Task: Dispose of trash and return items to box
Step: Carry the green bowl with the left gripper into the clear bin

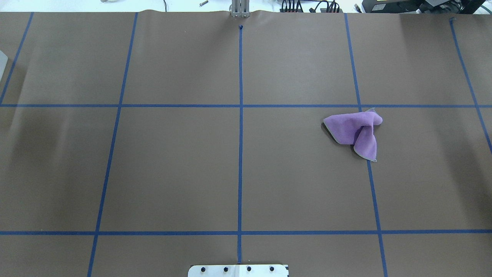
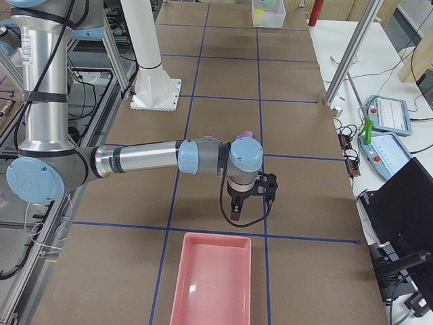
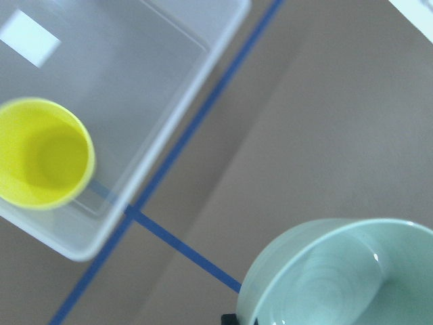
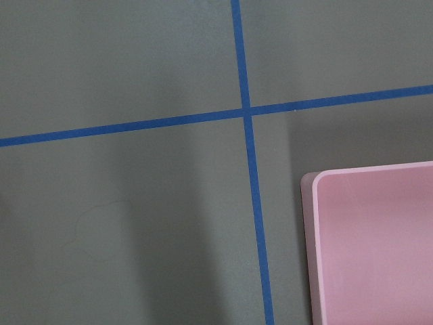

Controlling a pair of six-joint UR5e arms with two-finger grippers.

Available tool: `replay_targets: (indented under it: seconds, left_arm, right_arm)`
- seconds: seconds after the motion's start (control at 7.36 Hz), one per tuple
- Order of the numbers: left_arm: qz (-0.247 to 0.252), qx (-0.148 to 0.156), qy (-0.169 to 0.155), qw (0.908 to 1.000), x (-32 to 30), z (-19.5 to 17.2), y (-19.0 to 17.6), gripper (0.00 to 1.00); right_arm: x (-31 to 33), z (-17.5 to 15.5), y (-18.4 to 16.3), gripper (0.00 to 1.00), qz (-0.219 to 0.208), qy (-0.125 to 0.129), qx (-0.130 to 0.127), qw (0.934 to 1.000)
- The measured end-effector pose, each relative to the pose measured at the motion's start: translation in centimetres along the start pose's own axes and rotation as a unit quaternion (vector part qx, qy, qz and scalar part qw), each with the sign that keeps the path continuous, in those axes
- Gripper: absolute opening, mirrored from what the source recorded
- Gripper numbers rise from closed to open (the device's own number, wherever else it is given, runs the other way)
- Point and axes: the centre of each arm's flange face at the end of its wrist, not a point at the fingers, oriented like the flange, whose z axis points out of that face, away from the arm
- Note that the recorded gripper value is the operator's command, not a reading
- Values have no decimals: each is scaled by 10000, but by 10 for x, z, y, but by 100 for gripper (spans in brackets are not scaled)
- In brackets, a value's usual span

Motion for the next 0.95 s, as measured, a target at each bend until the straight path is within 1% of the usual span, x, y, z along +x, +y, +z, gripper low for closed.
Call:
replay_targets:
  seconds: [0.14,0.27,0.54,0.68,0.81,0.95]
  left_arm:
    - [-267,20,-90,9996,-19,3,-25,0]
    - [-453,96,-249,9986,-35,11,-45,0]
    - [-615,366,-577,9958,-57,29,-79,0]
    - [-705,548,-745,9932,-62,35,-93,0]
    - [-908,804,-883,9887,-62,37,-104,0]
    - [-1214,1056,-898,9829,-63,39,-109,0]
  right_arm:
    - [-1,0,0,100,-7,-2,4,10000]
    - [-2,-1,0,100,-16,-5,9,10000]
    - [-3,-2,1,100,-35,-5,17,10000]
    - [-3,-2,1,100,-41,-7,20,10000]
    - [-4,-2,1,100,-47,-9,25,10000]
    - [-4,-3,2,100,-52,-9,28,10000]
